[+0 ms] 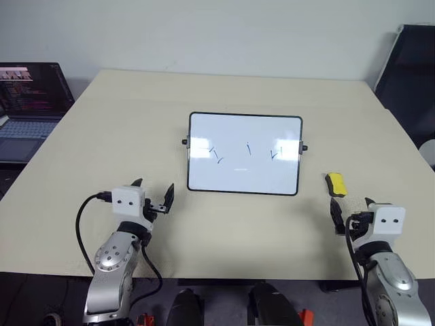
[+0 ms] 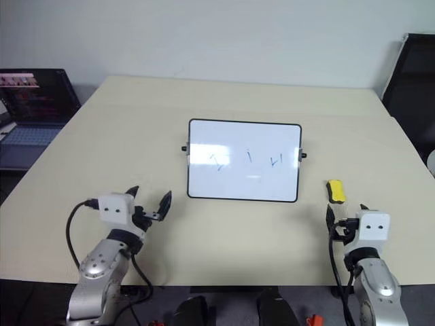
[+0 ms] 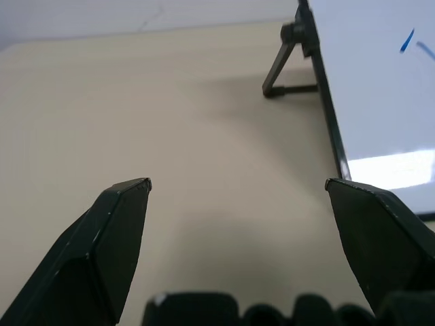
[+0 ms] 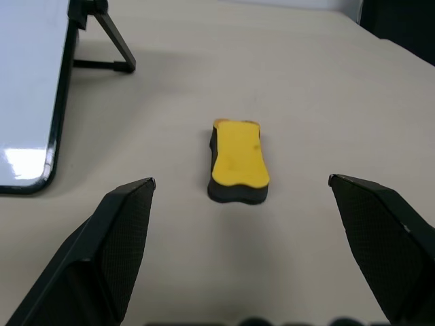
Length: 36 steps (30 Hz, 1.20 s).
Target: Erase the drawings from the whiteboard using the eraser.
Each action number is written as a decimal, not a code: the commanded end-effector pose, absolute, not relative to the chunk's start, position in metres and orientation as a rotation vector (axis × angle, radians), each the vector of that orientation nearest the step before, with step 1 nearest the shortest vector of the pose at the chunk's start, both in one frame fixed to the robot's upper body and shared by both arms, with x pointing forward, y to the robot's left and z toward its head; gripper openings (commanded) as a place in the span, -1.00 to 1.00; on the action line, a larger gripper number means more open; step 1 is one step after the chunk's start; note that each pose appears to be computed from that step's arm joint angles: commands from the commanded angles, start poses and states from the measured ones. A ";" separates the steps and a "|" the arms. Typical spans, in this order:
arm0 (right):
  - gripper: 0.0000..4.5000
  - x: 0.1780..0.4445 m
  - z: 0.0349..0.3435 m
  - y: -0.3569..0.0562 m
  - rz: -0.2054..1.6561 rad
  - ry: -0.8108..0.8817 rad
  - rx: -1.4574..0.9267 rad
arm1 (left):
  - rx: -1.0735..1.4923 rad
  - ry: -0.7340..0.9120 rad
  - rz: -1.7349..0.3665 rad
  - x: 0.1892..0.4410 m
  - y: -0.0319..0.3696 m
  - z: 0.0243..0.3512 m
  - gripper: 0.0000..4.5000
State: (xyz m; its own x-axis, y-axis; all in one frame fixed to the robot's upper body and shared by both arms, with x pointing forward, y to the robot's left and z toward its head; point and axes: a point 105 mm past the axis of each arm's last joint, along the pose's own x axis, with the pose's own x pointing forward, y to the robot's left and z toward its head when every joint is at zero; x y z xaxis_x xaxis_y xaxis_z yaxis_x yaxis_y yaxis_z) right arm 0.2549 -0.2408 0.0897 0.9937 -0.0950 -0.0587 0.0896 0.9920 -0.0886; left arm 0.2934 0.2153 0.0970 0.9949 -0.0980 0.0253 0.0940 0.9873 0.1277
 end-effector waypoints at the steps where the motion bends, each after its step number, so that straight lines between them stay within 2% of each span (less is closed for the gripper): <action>1: 0.98 0.259 0.102 -0.248 -0.124 0.041 -0.110 | 0.146 -0.087 -0.108 0.296 0.210 0.110 1.00; 4: 0.98 0.259 0.100 -0.251 -0.142 0.053 -0.104 | 0.150 -0.084 -0.102 0.296 0.211 0.109 1.00; 8: 0.98 0.260 0.114 -0.239 -0.075 0.026 -0.112 | 0.177 -0.114 -0.158 0.296 0.201 0.120 1.00; 13: 0.98 0.254 0.128 -0.241 -0.073 -0.025 -0.102 | 0.196 -0.219 -0.248 0.301 0.191 0.148 1.00; 16: 0.98 0.257 0.130 -0.235 -0.050 -0.019 -0.078 | 0.193 -0.288 -0.386 0.303 0.172 0.168 1.00; 19: 0.98 0.261 0.122 -0.227 -0.030 0.052 -0.001 | 0.147 -0.303 -0.635 0.303 0.146 0.182 1.00; 25: 0.98 0.268 0.134 -0.221 0.012 0.092 -0.020 | 0.150 -0.319 -0.955 0.314 0.120 0.218 1.00; 31: 0.98 0.282 0.141 -0.229 -0.015 0.161 -0.030 | 0.265 -0.302 -1.268 0.308 0.084 0.230 1.00; 36: 0.98 0.304 0.146 -0.248 -0.060 0.193 -0.013 | 0.304 -0.283 -1.432 0.301 0.063 0.236 1.00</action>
